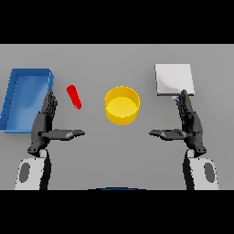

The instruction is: Pick up the red beaker and tilt it to pour out 1 green nut into yellow bowl. Pick up the yellow bowl and place it on the metallic measuring scale.

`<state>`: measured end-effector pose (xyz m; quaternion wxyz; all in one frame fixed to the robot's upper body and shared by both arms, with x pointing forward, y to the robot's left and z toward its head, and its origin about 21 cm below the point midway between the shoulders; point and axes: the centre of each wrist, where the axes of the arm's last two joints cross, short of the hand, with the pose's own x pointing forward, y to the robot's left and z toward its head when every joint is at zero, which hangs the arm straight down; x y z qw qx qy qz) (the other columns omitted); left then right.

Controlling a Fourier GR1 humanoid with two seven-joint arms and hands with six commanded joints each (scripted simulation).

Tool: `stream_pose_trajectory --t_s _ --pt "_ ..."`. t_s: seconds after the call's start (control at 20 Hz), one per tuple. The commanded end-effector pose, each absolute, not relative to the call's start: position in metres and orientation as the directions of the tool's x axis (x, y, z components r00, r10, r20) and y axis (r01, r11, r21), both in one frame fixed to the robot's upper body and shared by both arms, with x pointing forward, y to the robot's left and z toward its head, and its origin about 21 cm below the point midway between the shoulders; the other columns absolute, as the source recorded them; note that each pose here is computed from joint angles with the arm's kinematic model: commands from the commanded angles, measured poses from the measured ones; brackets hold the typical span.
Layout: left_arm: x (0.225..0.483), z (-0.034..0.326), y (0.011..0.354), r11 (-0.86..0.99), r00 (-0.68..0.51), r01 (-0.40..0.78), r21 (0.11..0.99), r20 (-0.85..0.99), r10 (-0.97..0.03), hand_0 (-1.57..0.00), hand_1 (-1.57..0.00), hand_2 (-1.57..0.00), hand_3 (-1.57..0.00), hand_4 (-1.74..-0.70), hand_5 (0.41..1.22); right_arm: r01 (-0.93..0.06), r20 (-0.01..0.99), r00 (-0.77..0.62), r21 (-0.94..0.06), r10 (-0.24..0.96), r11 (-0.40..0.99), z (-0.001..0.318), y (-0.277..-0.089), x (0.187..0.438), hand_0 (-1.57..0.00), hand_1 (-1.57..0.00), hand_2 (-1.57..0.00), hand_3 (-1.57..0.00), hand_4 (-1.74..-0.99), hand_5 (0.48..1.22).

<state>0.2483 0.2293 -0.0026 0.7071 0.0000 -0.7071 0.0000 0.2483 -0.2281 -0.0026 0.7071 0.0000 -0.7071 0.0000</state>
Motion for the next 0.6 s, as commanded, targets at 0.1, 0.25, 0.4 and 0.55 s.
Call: stream_pose_trajectory --t_s 0.1,0.25,0.4,0.55 --pt "0.246 -0.003 0.236 1.0 -0.002 -0.004 0.002 1.0 -0.002 0.0 0.0 0.0 0.0 -1.15 0.599 -0.002 1.0 0.002 0.002 -0.002 1.0 -0.002 -0.223 0.251 0.0 0.0 0.0 0.0 -1.167 0.599" --pt "0.245 -0.002 0.248 1.0 0.0 -0.013 0.005 1.0 -0.005 0.0 0.0 0.0 0.0 -1.15 0.599 0.001 1.0 -0.004 0.002 -0.002 1.0 0.001 -0.218 0.256 0.0 0.0 0.0 0.0 -1.167 0.599" --pt "0.222 0.006 0.248 0.99 -0.034 0.05 0.129 0.991 -0.127 0.0 0.0 0.0 0.0 -1.16 0.599 0.011 0.95 -0.12 -0.29 0.289 0.957 -0.001 -0.212 0.237 0.0 0.0 0.0 0.0 -1.162 0.594" --pt "0.216 0.013 0.246 0.985 -0.011 0.068 0.157 0.988 -0.157 0.0 0.0 0.0 0.0 -1.16 0.6 0.015 0.933 -0.118 -0.339 0.339 0.941 -0.001 -0.206 0.227 0.0 0.0 0.0 0.0 -1.162 0.591"
